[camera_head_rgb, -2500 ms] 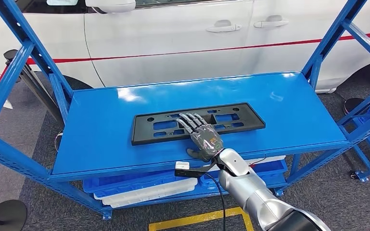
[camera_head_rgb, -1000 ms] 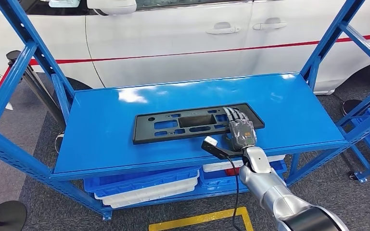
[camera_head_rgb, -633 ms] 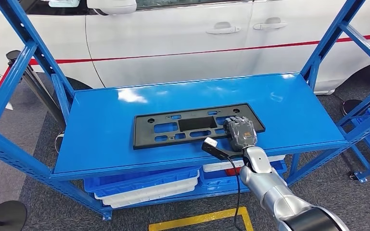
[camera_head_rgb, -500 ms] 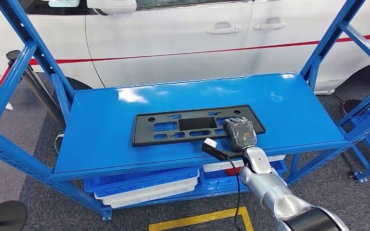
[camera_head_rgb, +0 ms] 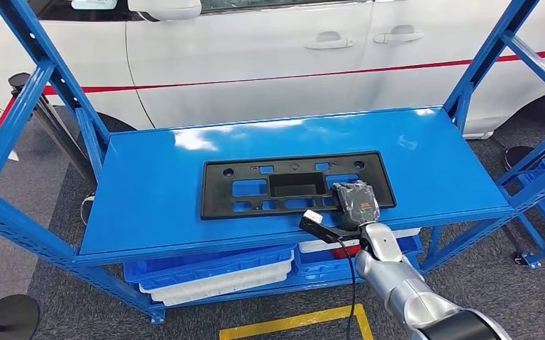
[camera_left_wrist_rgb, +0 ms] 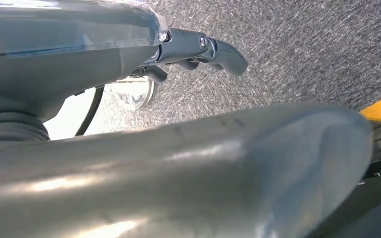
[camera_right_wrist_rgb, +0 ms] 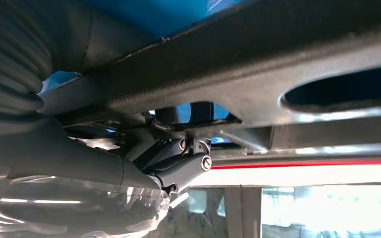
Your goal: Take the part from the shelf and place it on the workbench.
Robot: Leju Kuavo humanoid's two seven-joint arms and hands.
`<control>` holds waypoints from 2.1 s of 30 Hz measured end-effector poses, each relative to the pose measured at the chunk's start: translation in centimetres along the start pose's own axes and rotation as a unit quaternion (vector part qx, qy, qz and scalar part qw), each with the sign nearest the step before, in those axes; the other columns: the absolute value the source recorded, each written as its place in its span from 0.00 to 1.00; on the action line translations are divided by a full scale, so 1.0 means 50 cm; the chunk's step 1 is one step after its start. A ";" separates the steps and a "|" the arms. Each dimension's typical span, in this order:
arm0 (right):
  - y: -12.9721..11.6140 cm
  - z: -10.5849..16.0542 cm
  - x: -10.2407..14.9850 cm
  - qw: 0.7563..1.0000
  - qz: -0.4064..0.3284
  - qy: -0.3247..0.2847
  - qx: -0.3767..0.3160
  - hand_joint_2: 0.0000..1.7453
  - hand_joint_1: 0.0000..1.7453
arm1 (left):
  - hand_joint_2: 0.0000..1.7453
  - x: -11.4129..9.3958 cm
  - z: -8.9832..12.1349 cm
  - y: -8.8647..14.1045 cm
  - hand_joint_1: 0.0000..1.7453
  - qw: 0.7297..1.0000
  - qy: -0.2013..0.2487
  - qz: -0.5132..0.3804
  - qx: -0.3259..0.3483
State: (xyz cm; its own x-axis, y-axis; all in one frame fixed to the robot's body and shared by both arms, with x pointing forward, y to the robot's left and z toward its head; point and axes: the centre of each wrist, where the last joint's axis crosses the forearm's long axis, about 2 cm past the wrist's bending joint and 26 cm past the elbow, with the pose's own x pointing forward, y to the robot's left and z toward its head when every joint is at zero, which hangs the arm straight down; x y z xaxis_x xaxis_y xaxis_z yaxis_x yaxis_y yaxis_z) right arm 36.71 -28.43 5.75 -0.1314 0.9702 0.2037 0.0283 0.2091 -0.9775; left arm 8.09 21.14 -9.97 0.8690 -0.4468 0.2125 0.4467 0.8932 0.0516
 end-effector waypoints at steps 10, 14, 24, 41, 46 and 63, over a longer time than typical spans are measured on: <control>-0.067 -0.070 0.088 0.903 -0.419 -0.078 -0.060 1.00 1.00 | 0.00 -0.001 0.000 0.002 0.00 1.000 0.000 0.000 0.002; -0.112 -0.086 0.126 0.854 -0.501 -0.107 -0.097 1.00 1.00 | 0.00 -0.001 0.000 0.002 0.00 1.000 0.002 0.000 0.004; -0.203 -0.112 0.169 0.758 -0.615 -0.173 -0.132 1.00 1.00 | 0.00 -0.001 0.000 0.003 0.00 1.000 0.002 0.001 0.006; -0.329 -0.032 0.233 0.444 -0.828 -0.319 -0.127 1.00 1.00 | 0.00 0.001 0.002 0.008 0.00 0.982 -0.128 0.051 0.131; -0.355 -0.004 0.241 0.435 -0.816 -0.352 -0.144 1.00 1.00 | 0.00 0.008 0.002 0.009 0.00 0.974 -0.163 0.074 0.142; -0.397 0.021 0.265 0.440 -0.773 -0.418 -0.186 1.00 1.00 | 1.00 -0.004 0.001 -0.002 0.00 0.982 -0.128 0.110 0.082</control>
State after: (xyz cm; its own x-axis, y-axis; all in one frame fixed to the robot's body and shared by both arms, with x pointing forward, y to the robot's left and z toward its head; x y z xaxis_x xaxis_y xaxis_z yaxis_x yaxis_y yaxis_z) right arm 33.39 -19.87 27.77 -0.5924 -0.7180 0.3653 -0.5956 0.6957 0.4016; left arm 7.85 21.17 -9.97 0.8493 -0.2330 0.4736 0.1951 0.9723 0.1285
